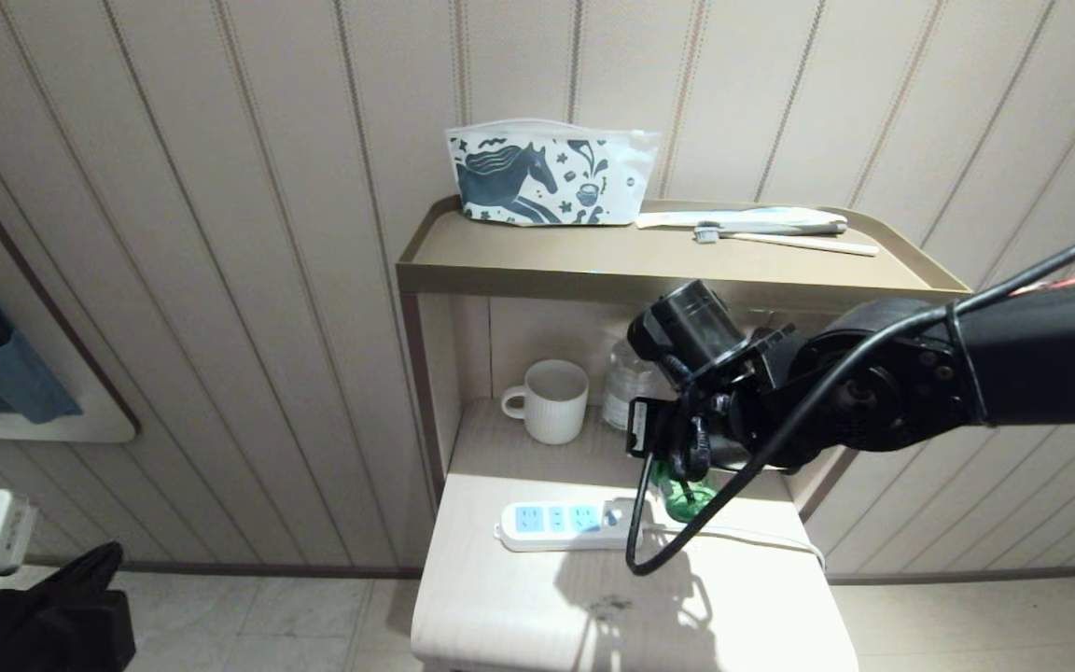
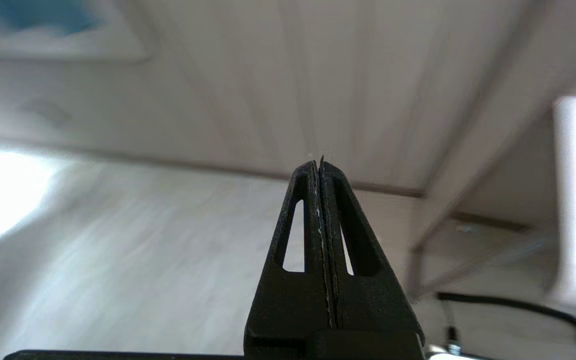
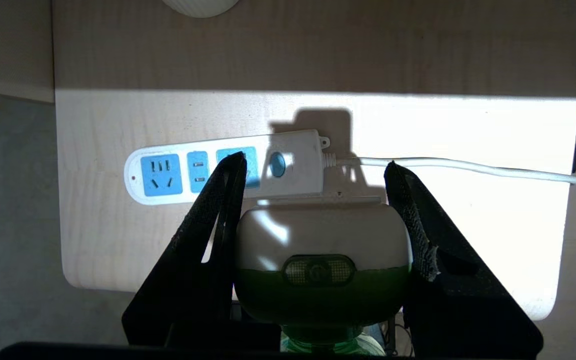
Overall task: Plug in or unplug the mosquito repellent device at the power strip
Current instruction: Place the mosquito repellent liquid on the table
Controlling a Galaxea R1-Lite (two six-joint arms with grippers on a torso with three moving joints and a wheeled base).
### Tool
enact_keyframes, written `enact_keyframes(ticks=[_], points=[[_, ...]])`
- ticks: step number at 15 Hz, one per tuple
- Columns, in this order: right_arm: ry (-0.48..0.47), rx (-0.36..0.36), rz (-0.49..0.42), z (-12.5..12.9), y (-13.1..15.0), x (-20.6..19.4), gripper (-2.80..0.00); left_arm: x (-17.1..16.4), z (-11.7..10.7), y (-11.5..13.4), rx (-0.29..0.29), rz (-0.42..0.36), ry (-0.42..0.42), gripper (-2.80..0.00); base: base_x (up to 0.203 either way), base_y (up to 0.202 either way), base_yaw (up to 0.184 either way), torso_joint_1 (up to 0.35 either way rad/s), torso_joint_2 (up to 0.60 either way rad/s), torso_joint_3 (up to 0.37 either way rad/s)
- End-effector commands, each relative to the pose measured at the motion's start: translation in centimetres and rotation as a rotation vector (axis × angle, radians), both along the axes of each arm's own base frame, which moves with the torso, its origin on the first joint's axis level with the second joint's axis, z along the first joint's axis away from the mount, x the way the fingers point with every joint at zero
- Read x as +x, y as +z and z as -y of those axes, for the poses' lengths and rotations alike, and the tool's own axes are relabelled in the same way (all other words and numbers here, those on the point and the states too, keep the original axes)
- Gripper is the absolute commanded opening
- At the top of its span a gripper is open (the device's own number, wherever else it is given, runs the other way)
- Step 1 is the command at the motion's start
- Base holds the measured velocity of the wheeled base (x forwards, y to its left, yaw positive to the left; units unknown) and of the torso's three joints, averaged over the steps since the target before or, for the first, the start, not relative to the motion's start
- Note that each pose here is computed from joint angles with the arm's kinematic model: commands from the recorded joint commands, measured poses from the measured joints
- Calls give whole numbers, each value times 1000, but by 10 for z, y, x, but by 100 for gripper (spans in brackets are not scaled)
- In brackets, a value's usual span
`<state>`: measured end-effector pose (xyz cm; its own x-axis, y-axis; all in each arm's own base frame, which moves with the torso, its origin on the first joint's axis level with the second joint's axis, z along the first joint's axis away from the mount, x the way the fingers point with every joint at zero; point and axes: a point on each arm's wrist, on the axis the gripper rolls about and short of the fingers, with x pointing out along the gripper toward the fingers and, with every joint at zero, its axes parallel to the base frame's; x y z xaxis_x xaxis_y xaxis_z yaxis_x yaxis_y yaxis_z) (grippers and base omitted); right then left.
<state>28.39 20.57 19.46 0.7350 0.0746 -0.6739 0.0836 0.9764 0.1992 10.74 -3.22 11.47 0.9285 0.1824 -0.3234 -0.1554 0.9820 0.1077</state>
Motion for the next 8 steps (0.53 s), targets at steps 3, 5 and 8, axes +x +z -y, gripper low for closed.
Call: enact_keyframes(ticks=[3, 5, 8], points=[[4, 12, 14, 5, 9, -11, -280, -40, -23, 14, -26, 38, 129, -280, 0, 0, 0, 0, 0, 0], [4, 18, 23, 9, 14, -16, -280, -63, -32, 16, -37, 60, 160, -280, 0, 0, 0, 0, 0, 0], [4, 34, 42, 17, 24, -26, -280, -102, -44, 9, -39, 75, 201, -280, 0, 0, 0, 0, 0, 0]])
